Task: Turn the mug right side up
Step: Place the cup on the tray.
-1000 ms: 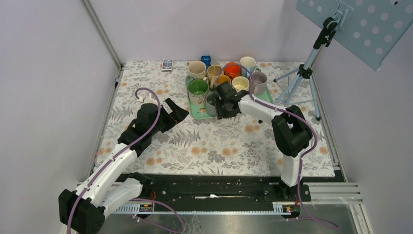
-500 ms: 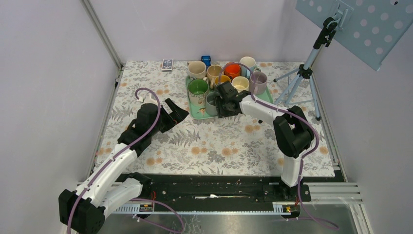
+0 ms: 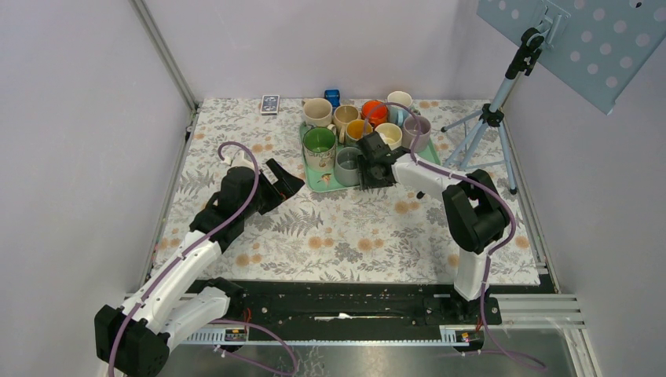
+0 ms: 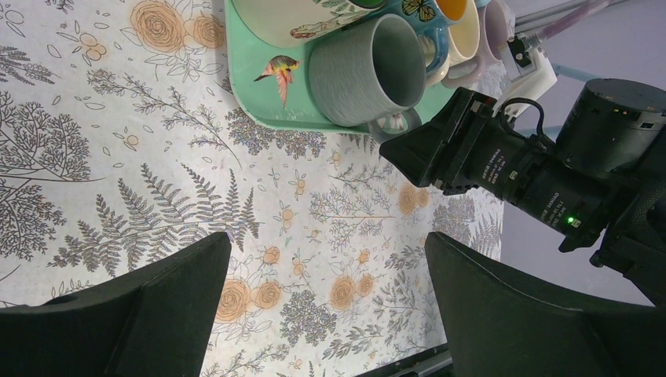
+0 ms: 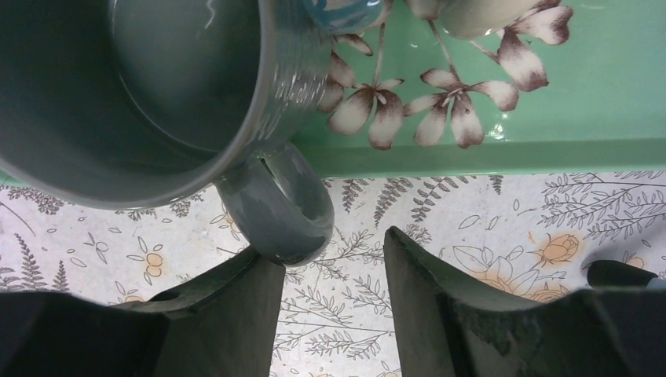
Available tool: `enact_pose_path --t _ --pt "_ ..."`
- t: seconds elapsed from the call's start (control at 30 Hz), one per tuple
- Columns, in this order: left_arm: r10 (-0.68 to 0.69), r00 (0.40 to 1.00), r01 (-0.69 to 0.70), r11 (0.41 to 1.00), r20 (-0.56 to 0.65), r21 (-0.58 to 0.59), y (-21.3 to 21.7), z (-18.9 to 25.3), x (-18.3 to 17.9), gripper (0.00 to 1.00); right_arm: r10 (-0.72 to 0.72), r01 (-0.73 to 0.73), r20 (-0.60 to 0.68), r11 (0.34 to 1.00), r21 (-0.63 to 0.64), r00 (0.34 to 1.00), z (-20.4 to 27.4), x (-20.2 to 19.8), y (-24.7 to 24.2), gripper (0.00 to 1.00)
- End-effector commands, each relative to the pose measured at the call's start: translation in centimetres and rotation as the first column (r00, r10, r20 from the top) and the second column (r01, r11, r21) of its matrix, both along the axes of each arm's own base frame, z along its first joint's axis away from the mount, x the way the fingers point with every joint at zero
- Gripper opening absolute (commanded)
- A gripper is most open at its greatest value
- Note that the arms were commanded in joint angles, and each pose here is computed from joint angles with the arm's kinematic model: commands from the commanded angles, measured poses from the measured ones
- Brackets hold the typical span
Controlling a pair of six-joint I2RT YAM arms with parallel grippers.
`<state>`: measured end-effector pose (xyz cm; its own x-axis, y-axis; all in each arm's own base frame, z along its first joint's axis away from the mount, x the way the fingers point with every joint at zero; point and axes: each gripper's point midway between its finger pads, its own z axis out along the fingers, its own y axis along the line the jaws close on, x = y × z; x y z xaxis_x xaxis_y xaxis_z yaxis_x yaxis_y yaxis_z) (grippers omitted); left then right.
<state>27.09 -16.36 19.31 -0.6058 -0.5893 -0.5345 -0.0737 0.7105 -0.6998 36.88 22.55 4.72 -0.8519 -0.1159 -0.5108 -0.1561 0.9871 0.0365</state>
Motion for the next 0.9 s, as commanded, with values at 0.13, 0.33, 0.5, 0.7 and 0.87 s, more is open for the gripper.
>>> enact_pose_path --t 0.13,0.33,0.5,0.7,0.87 --pt "0.001 0.999 -0.001 1.000 0.043 -0.004 0.1 1.6 0.5 0.99 -0.068 0.066 0.109 0.998 0.023 0.992 2.6 2.2 -0.8 0.57" --pt "0.004 0.999 -0.004 1.000 0.042 -0.003 0.2 1.5 0.5 0.99 -0.063 0.061 0.160 0.998 0.022 0.985 2.8 3.4 -0.6 0.57" --pt "0.003 0.999 -0.003 1.000 0.040 0.004 0.3 1.5 0.4 0.99 -0.004 -0.008 0.185 0.998 0.067 0.983 3.2 3.3 0.4 0.57" --pt "0.006 0.999 -0.006 1.000 0.039 -0.002 0.3 1.4 0.5 0.99 0.054 -0.093 0.237 0.983 0.156 0.970 4.8 2.6 1.8 0.58" --pt "0.003 0.999 -0.002 1.000 0.039 -0.006 0.2 1.5 0.5 0.99 0.122 -0.192 0.305 0.958 0.212 0.944 6.6 2.9 3.5 0.68"
